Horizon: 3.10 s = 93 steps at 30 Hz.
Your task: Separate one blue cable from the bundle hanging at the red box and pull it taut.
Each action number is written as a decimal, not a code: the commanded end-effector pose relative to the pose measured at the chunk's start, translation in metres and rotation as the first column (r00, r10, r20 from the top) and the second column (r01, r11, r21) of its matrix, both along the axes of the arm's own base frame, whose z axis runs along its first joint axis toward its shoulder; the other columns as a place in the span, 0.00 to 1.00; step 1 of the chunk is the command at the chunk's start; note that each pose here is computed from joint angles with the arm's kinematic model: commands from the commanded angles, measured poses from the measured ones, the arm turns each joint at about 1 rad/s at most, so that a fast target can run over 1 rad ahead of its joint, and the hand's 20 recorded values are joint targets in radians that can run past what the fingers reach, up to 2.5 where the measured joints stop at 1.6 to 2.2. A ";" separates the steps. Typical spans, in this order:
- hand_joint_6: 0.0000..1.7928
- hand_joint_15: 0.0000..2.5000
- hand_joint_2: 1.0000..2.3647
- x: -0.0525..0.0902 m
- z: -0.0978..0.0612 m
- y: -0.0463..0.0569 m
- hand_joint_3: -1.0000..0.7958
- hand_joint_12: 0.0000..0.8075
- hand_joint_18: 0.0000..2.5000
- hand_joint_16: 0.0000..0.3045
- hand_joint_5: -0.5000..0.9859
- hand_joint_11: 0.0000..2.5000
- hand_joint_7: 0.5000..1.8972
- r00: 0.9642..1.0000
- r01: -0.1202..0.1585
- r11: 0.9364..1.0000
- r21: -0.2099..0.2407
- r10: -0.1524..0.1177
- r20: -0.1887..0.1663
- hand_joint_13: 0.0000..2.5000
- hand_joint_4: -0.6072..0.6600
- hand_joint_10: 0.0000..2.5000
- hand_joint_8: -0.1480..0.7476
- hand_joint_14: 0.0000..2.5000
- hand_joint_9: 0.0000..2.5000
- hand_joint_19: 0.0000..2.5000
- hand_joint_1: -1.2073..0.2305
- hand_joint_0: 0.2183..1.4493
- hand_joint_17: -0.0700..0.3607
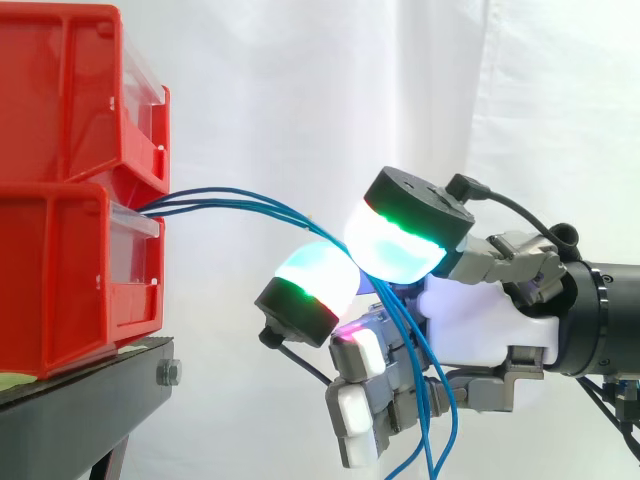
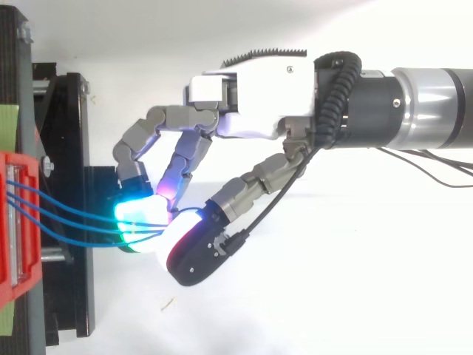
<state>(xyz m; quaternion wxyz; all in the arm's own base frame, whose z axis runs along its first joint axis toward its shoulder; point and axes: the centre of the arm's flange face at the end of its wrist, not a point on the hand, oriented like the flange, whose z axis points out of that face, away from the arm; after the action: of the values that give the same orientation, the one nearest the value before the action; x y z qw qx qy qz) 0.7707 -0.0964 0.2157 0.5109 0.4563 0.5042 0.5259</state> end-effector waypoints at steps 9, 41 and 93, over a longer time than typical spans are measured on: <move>0.43 0.17 0.00 0.000 0.000 -0.003 0.34 0.46 0.33 0.13 0.24 0.25 0.37 1.000 0.011 1.000 0.001 -0.011 0.003 0.37 0.59 0.01 0.58 0.01 0.38 0.20 0.39 0.29 0.37; 0.51 0.18 0.00 0.000 0.000 -0.002 0.28 0.46 0.38 0.12 0.23 0.33 0.36 1.000 0.009 1.000 0.001 -0.009 0.001 0.41 0.59 0.01 0.60 0.01 0.43 0.18 0.19 0.39 0.35; 0.51 0.19 0.01 -0.001 -0.002 -0.005 0.42 0.50 0.39 0.15 0.22 0.31 0.43 1.000 0.012 1.000 0.020 -0.012 -0.006 0.38 0.52 0.01 0.61 0.01 0.39 0.21 0.26 0.35 0.40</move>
<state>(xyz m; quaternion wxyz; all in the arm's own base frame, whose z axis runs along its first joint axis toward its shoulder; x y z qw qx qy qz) 0.7694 -0.1017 0.2146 0.5081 0.4658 0.4973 0.5268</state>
